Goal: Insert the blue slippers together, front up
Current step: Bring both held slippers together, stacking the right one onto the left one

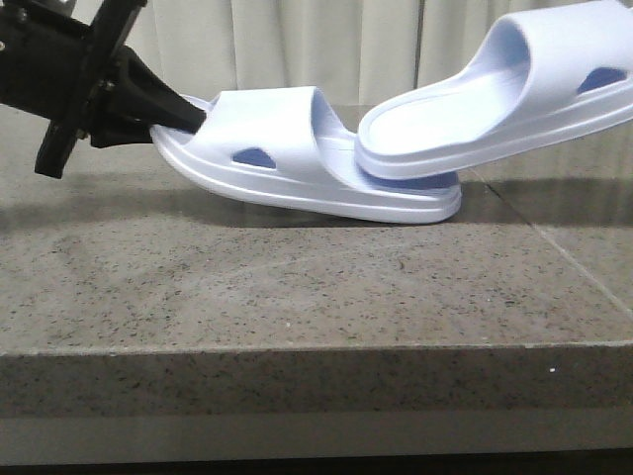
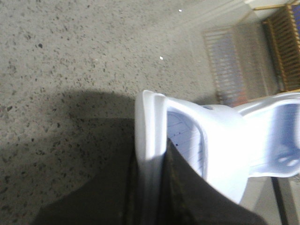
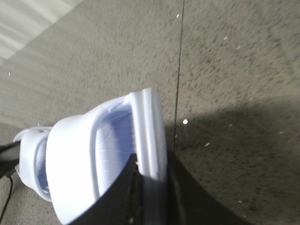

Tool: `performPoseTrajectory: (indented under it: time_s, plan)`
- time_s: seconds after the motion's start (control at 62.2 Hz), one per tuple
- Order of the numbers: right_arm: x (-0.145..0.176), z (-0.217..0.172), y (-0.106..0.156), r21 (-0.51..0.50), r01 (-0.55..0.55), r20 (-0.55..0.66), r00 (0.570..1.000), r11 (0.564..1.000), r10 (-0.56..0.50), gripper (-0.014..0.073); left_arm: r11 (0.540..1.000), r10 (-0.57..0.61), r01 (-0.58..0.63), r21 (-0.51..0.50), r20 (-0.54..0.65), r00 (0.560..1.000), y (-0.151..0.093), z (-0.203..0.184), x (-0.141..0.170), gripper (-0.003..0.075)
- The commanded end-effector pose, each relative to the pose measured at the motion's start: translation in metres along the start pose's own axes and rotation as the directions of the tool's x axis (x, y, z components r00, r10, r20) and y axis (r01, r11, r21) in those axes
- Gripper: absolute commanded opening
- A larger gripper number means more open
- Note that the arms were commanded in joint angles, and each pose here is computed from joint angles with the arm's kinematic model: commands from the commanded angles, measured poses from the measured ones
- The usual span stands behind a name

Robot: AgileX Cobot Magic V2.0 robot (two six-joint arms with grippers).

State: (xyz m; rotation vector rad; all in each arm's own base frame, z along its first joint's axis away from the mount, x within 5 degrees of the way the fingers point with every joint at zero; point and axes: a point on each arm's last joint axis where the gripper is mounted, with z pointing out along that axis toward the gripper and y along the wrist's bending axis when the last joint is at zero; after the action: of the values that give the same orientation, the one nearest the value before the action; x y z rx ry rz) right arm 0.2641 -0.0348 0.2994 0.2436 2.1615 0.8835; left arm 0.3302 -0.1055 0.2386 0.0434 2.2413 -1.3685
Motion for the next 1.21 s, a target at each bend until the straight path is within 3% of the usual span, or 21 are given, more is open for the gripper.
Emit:
performPoseTrajectory:
  time_s: [0.0, 0.257, 0.82, 1.189]
  plan:
    - [-0.007, 0.001, 0.018, -0.066, -0.002, 0.048, 0.999, 0.998, 0.005, -0.0066, 0.995, 0.013, -0.015, 0.099, 0.018, 1.000, -0.016, -0.015, -0.007, -0.0020]
    - [-0.001, 0.026, 0.019, -0.055, -0.006, 0.007, 1.000, 0.998, 0.006, -0.0066, 0.999, -0.036, 0.034, 0.039, 0.030, 0.999, 0.004, -0.015, 0.008, -0.0020]
    - [0.044, 0.092, 0.058, -0.137, -0.006, -0.170, 0.985, 0.991, -0.017, -0.0066, 0.999, -0.034, 0.032, 0.043, 0.040, 0.999, 0.003, -0.015, 0.007, -0.0020]
    - [0.061, 0.102, 0.076, -0.180, 0.024, -0.227, 0.972, 0.983, -0.065, -0.0066, 0.999, -0.034, 0.033, 0.041, 0.041, 0.999, 0.003, -0.015, 0.007, -0.0020]
